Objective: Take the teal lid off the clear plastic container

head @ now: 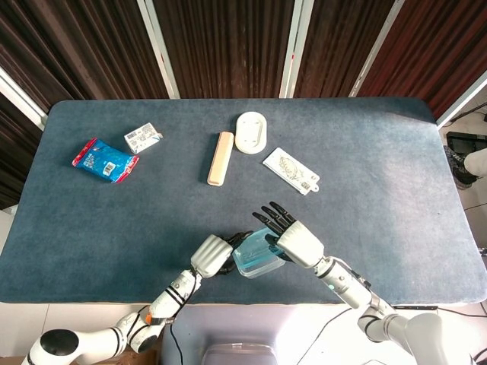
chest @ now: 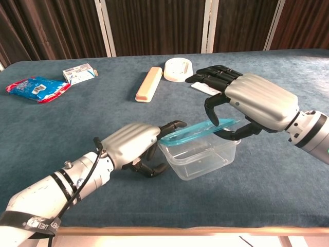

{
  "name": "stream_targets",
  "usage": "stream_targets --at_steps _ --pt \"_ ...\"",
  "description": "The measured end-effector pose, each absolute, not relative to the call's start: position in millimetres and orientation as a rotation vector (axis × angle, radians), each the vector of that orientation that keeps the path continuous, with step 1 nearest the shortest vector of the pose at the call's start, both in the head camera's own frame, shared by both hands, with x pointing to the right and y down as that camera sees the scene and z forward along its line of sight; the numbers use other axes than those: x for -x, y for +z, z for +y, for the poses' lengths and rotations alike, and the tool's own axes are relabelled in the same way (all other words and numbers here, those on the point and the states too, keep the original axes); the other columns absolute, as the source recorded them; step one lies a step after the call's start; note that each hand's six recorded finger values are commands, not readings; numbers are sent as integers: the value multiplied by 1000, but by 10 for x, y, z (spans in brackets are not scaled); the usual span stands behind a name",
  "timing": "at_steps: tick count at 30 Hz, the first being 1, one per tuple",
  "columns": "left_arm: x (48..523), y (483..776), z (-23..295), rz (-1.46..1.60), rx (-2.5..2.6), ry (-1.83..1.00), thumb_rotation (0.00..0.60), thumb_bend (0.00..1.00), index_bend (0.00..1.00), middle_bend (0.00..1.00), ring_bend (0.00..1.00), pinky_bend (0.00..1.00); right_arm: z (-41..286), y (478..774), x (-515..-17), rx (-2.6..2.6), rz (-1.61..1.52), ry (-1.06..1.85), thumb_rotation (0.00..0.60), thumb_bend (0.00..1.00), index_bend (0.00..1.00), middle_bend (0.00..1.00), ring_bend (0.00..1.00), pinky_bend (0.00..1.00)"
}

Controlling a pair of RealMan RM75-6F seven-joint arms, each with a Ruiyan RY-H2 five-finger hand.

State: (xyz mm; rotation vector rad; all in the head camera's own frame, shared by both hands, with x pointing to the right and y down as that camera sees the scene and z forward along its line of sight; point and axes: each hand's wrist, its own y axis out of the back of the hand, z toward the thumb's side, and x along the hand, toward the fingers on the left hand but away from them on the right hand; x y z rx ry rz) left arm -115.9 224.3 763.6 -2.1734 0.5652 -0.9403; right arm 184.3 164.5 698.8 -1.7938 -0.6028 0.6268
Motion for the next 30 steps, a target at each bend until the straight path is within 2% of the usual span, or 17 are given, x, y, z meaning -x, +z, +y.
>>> stream_targets --at_steps 4,7,9,12,14,16,20,30 --pt "1169 7640 2235 564 2153 -938 600 400 37 601 566 540 1649 6970 -1850 1810 -630 628 600 528 853 214 0 0" --pt "1179 7648 2240 558 2136 -938 600 399 27 559 465 411 1647 6940 -1848 1802 -643 615 600 529 855 216 0 0" --pt "1183 7652 2240 556 2127 -939 600 398 11 493 351 286 1644 6926 -1848 1794 -647 608 600 529 857 217 0 0" --pt "1185 7636 2221 564 2112 -930 600 396 0 387 217 201 1636 6917 -1857 1771 -643 604 600 528 859 218 0 0" --pt "1187 7626 2211 573 2110 -926 600 395 0 291 129 192 1625 6918 -1866 1755 -646 609 600 528 859 218 0 0" --pt "1186 7610 2205 587 2122 -921 600 395 0 229 84 206 1614 6915 -1873 1739 -650 614 600 528 859 218 0 0" --pt "1161 7521 2194 615 2151 -879 600 392 0 195 75 200 1580 6865 -1874 1735 -695 598 600 529 859 218 0 2" --pt "1130 7193 2146 661 2148 -759 600 373 0 196 66 164 1276 6660 -2107 1633 -807 592 600 529 859 218 0 7"
